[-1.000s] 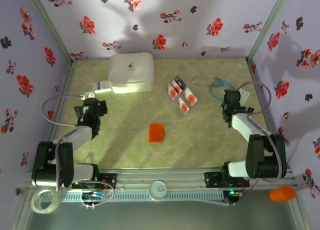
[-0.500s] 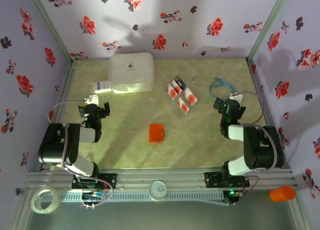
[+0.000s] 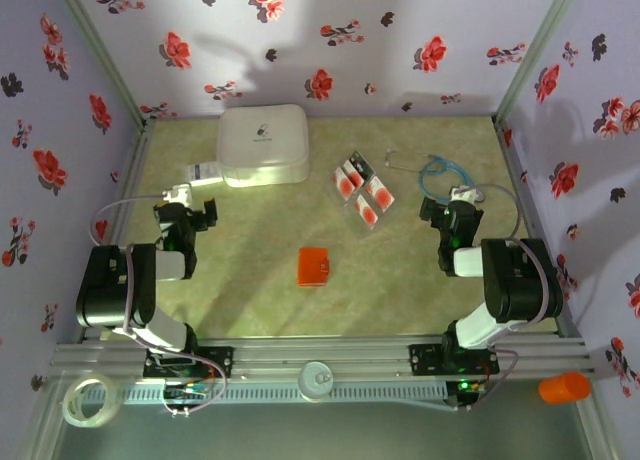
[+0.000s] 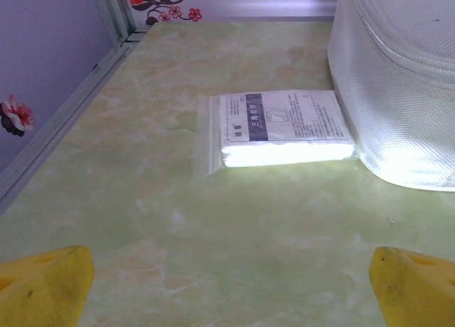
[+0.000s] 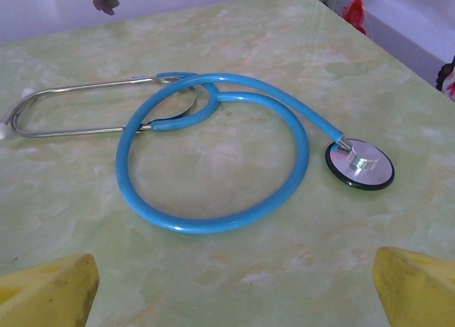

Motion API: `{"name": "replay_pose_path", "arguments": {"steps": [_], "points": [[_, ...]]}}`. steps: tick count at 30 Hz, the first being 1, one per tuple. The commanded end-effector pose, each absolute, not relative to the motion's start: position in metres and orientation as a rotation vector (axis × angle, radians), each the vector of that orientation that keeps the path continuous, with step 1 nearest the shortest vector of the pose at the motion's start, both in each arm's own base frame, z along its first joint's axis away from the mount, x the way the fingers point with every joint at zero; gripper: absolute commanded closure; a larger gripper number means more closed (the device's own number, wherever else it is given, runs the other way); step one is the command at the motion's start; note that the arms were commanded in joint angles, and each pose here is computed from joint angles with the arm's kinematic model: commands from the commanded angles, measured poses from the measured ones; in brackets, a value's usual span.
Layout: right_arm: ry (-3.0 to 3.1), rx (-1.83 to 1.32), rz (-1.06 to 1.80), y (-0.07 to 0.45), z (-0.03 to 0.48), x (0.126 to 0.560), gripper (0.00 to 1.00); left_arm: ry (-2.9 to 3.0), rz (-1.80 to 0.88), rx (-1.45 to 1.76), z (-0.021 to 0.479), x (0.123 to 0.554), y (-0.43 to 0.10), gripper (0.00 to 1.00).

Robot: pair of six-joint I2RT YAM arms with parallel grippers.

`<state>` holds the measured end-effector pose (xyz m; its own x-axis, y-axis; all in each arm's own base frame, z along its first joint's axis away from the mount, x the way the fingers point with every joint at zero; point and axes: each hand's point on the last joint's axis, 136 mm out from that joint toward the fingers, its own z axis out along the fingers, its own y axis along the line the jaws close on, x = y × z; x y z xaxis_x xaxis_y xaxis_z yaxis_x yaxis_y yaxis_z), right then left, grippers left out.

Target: Put the credit cards into the card holder

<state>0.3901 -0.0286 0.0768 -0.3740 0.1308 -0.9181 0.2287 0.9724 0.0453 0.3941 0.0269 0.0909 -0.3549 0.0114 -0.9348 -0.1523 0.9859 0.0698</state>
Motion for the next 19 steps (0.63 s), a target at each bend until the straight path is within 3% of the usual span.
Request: {"name": "replay_pose_path", "arguments": {"steps": [1, 19], "points": [[1.922, 0.237, -0.107, -0.0273, 0.0881, 0.3939, 0.01, 1.91, 0.18, -0.099, 0.0949, 0.3952, 0.0245, 0.0], [1.937, 0.19, -0.056, -0.0191, 0.0869, 0.3965, 0.01, 1.907, 0.178, -0.099, 0.0958, 0.3959, 0.0242, 0.0]]}}
